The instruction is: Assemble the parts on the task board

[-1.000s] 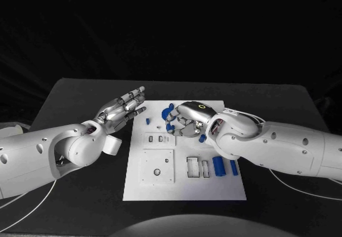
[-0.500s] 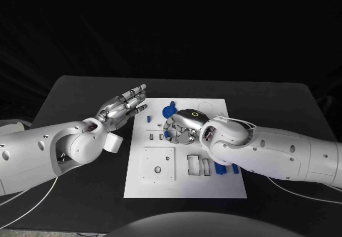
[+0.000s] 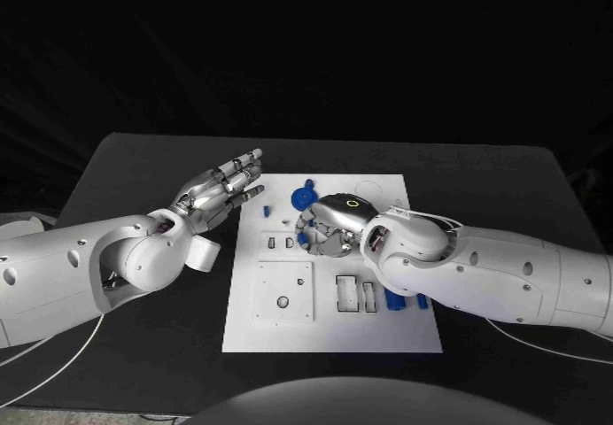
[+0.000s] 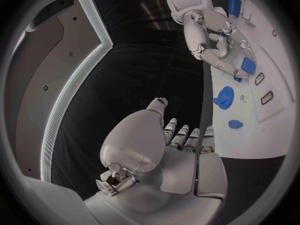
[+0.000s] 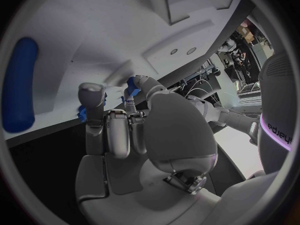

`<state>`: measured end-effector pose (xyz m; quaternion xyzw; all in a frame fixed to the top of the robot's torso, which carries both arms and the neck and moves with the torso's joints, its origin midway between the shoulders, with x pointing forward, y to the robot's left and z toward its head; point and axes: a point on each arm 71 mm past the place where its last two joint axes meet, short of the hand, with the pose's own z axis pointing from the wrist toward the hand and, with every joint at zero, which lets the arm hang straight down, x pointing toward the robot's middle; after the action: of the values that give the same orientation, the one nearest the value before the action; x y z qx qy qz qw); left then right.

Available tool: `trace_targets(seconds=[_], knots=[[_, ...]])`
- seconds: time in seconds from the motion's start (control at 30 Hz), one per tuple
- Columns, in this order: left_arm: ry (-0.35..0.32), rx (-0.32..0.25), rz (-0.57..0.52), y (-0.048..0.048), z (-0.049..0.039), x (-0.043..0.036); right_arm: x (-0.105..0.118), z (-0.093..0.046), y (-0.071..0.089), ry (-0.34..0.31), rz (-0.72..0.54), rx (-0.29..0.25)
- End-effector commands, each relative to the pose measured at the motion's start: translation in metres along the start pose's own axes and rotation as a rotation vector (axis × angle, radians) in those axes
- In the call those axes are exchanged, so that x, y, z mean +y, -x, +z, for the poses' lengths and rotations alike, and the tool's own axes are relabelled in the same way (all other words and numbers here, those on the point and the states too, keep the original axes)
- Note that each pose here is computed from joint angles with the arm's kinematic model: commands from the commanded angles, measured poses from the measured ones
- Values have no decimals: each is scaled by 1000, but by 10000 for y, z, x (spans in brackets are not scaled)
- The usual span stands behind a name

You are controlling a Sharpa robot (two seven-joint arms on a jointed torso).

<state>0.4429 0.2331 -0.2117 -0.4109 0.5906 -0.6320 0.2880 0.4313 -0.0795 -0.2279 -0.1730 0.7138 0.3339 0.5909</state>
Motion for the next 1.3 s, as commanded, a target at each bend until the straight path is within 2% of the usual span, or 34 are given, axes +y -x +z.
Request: trace_targets(seconds=[0.03,0.3,0.87,1.3], knots=[[-10,25,-10,-28,3,-9,15,-39,40,8,-21,-57],[-6,26,-10,-27,1,-7,-20,-99,74,-20,-59,-86],[9,31,-11,-27,16,9,-113,-88,28,-64,-84,-27],[15,33,-11,-24,27,16,-92,-57,-4,-62,-62,2]])
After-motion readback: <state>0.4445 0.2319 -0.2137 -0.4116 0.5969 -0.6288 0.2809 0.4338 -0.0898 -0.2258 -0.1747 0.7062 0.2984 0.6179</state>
